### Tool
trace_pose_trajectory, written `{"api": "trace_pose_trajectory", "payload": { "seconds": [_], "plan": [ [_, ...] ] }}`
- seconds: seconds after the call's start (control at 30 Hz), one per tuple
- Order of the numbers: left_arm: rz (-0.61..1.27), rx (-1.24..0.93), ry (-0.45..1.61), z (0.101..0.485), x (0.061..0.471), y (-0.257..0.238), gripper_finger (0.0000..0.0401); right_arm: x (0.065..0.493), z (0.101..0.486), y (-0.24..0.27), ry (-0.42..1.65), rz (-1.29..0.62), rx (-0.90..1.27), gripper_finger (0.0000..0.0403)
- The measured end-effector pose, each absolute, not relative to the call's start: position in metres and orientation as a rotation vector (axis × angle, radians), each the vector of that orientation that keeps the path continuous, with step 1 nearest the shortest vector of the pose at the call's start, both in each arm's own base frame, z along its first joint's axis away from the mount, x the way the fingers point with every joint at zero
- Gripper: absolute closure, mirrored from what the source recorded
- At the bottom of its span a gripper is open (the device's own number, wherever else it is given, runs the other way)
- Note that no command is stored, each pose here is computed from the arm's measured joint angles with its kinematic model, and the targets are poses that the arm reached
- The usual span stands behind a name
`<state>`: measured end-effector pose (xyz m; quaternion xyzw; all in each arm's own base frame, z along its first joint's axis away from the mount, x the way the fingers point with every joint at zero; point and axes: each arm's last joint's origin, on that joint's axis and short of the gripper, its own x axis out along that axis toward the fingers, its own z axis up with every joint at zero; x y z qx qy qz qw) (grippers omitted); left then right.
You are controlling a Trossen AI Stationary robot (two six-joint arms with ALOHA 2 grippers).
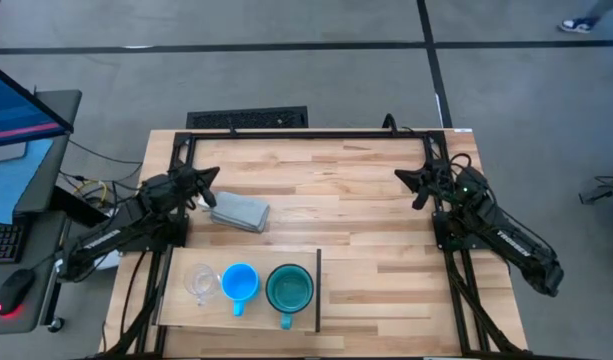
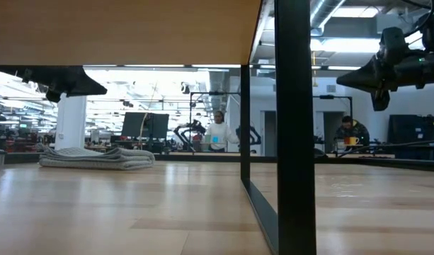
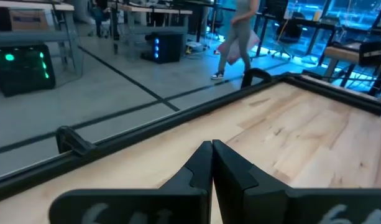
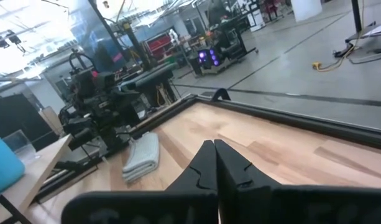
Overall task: Stack small to large cups/mugs on shelf
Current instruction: Return to Home Position
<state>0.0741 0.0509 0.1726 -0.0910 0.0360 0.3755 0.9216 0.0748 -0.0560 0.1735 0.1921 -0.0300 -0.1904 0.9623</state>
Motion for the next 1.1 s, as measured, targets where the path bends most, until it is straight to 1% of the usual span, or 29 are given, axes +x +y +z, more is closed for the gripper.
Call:
{"api": "trace_pose_trajectory", "payload": {
  "seconds": [0.47,0.77,1.1],
  "plan": [
    [0.767,-0.147,0.097,0.1719,0.0743,0.0510,0.0401,0.0749,0.1731,-0.0563,-0.057,-0.388,0.391,0.0400],
    [0.769,-0.150,0.097,0.1716,0.0743,0.0511,0.0401,0.0749,0.1731,-0.0563,-0.057,-0.388,0.391,0.0355],
    [0.772,-0.158,0.096,0.1711,0.0744,0.0511,0.0401,0.0749,0.1731,-0.0563,-0.057,-0.388,0.391,0.0350]
  ]
}}
